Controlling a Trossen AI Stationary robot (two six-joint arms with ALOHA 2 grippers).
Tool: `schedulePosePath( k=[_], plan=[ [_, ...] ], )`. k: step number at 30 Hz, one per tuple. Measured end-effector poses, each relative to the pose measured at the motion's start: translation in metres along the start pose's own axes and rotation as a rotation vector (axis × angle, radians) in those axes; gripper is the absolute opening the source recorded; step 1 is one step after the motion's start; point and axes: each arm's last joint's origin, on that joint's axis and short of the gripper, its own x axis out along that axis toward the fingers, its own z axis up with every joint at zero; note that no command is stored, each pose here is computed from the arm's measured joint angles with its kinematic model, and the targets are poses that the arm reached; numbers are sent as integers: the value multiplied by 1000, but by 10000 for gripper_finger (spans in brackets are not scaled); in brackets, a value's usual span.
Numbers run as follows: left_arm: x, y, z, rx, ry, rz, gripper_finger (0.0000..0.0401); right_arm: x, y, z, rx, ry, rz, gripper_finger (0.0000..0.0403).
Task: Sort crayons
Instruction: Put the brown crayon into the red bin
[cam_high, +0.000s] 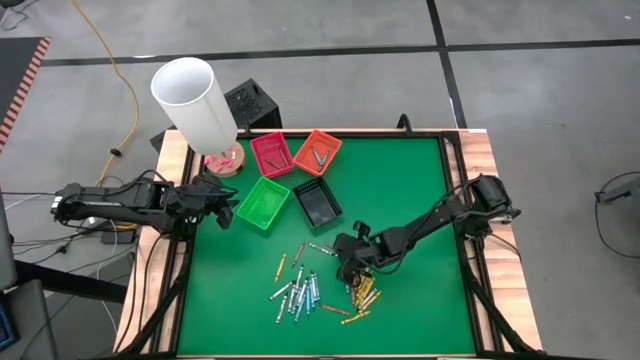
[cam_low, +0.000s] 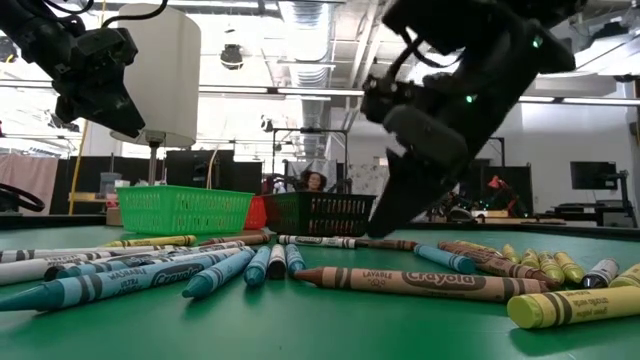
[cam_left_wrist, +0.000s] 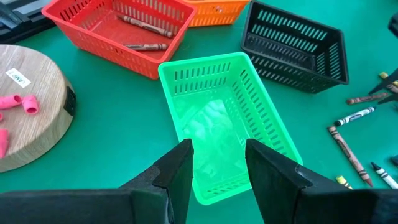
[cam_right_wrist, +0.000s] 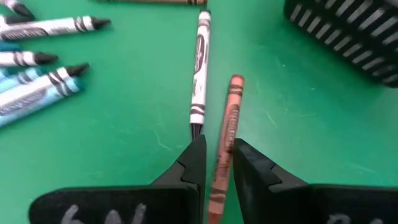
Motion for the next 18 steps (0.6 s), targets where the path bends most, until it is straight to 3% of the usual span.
schedulePosePath(
  k=[8,18],
  plan=[
    [0,0,0,-1,0,0,137,5,-1,-3,2,14,-12,73],
    [0,0,0,-1,-8,10,137,4,-2,-4,65,28,-32,6]
  ],
)
